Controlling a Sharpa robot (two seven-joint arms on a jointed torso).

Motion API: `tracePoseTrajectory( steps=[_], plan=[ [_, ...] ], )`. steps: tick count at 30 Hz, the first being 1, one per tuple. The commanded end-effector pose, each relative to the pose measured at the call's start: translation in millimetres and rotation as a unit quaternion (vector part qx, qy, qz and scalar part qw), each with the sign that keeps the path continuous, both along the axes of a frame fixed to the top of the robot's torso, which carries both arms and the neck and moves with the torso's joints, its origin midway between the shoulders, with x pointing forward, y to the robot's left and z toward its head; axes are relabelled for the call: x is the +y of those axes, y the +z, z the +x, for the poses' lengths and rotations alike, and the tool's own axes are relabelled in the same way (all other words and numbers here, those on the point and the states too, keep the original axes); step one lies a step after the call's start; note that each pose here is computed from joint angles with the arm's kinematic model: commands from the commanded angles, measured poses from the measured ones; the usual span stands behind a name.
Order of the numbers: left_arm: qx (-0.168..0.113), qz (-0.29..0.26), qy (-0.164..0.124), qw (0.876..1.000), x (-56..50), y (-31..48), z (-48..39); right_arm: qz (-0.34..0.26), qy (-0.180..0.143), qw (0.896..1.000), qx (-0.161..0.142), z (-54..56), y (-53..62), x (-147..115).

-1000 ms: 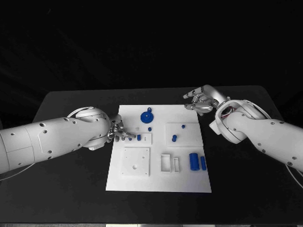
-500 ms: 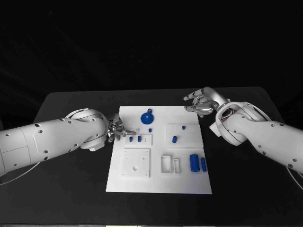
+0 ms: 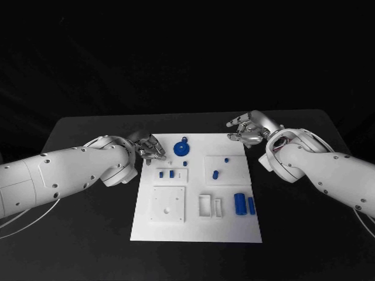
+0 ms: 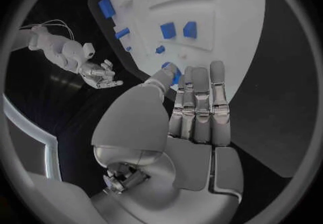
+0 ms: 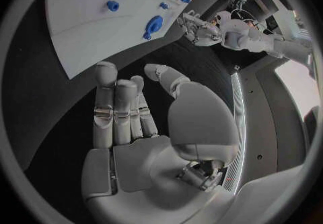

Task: Assemble the parts on the task board

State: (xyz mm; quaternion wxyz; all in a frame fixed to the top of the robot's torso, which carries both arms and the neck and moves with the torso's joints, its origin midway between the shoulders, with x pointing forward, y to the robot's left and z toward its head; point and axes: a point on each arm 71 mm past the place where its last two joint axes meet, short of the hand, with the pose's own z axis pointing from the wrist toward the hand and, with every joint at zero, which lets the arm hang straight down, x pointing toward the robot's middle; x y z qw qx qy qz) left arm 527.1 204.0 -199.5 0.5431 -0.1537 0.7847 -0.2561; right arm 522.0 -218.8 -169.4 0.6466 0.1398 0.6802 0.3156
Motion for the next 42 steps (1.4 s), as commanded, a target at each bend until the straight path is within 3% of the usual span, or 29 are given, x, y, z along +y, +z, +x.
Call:
tracePoseTrajectory(
  steps=[1, 7, 15, 23, 42],
  plan=[
    [-0.116, -0.032, -0.04, 0.992, -11.3, 17.6, 1.1, 0.0, 0.006, 1.0, 0.0, -0.2, -0.2, 1.0],
    [-0.182, -0.008, -0.098, 0.978, -27.9, 25.8, -2.1, 0.0, 0.006, 1.0, 0.001, 0.0, -0.3, 1.3],
    [-0.211, 0.055, -0.174, 0.96, -53.1, 25.1, -4.2, 0.001, 0.008, 1.0, 0.001, -0.1, -0.3, 2.7],
    [-0.205, 0.122, -0.229, 0.944, -72.6, 18.0, -4.8, 0.002, 0.01, 1.0, 0.001, -0.4, -0.1, 4.1],
    [-0.171, 0.194, -0.264, 0.929, -88.3, -0.4, -1.7, 0.003, 0.012, 1.0, 0.0, -0.9, 0.3, 6.3]
  ],
)
